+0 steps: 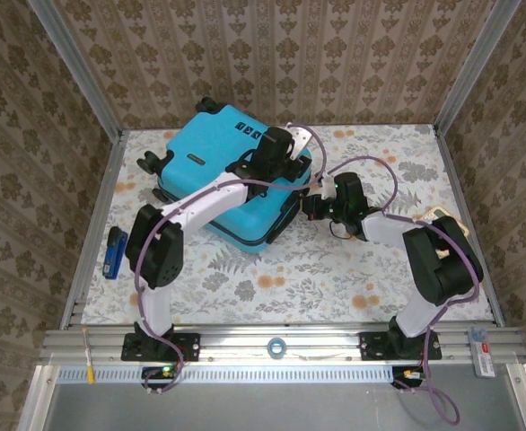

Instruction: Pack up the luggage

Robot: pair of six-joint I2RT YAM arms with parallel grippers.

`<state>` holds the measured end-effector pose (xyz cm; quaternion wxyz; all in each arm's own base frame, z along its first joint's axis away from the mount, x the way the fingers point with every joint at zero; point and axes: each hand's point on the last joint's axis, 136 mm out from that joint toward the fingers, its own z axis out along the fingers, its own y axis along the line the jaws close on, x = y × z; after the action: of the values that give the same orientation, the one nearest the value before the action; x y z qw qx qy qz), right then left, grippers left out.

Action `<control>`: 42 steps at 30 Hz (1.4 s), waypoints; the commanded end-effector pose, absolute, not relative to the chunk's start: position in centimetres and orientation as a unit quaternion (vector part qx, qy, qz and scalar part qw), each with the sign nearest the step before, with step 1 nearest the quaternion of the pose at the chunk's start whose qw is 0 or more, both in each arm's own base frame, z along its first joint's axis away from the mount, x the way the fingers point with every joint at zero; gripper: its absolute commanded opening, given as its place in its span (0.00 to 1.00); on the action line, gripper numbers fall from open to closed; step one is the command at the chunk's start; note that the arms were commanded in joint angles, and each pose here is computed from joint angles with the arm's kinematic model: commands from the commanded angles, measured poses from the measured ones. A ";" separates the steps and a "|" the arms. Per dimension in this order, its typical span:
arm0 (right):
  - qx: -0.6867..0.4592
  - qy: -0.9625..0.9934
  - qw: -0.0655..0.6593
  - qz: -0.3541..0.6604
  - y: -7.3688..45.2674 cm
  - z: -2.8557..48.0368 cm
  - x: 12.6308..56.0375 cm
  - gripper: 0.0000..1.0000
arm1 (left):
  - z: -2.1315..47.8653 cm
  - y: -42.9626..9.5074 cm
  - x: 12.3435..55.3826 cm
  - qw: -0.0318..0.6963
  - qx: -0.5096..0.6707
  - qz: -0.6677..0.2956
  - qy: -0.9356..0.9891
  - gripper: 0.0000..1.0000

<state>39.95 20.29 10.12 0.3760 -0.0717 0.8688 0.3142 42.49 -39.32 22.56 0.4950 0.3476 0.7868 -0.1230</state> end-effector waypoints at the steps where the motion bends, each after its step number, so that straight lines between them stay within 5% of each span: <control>1: -0.084 0.865 0.390 0.303 20.2 10.7 38.7 0.00 | 10.7 -36.7 35.3 0.292 0.423 -0.123 0.849 0.57; 12: -0.118 0.847 0.421 0.303 22.4 10.4 34.0 0.00 | 12.8 -33.4 29.0 0.308 0.449 -0.185 0.818 0.57; 18: -0.132 0.852 0.417 0.286 22.7 10.4 35.0 0.00 | 19.8 -28.5 31.2 0.397 0.353 -0.206 0.822 0.65; 24: -0.133 0.853 0.418 0.284 22.8 10.3 35.3 0.00 | 24.0 -18.4 33.7 0.469 0.153 -0.173 0.852 0.79; 31: -0.135 0.855 0.415 0.279 22.7 10.0 35.3 0.00 | 20.7 -8.9 33.4 0.422 -0.043 -0.166 0.890 0.80; 42: -0.139 0.855 0.416 0.275 22.4 10.2 34.9 0.00 | 16.4 -8.0 36.3 0.369 -0.086 -0.214 0.900 0.79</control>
<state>33.86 23.60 9.79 0.3984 -0.1480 0.8527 0.3038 37.28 -8.47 23.99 0.4851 -0.0421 0.8455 -0.2191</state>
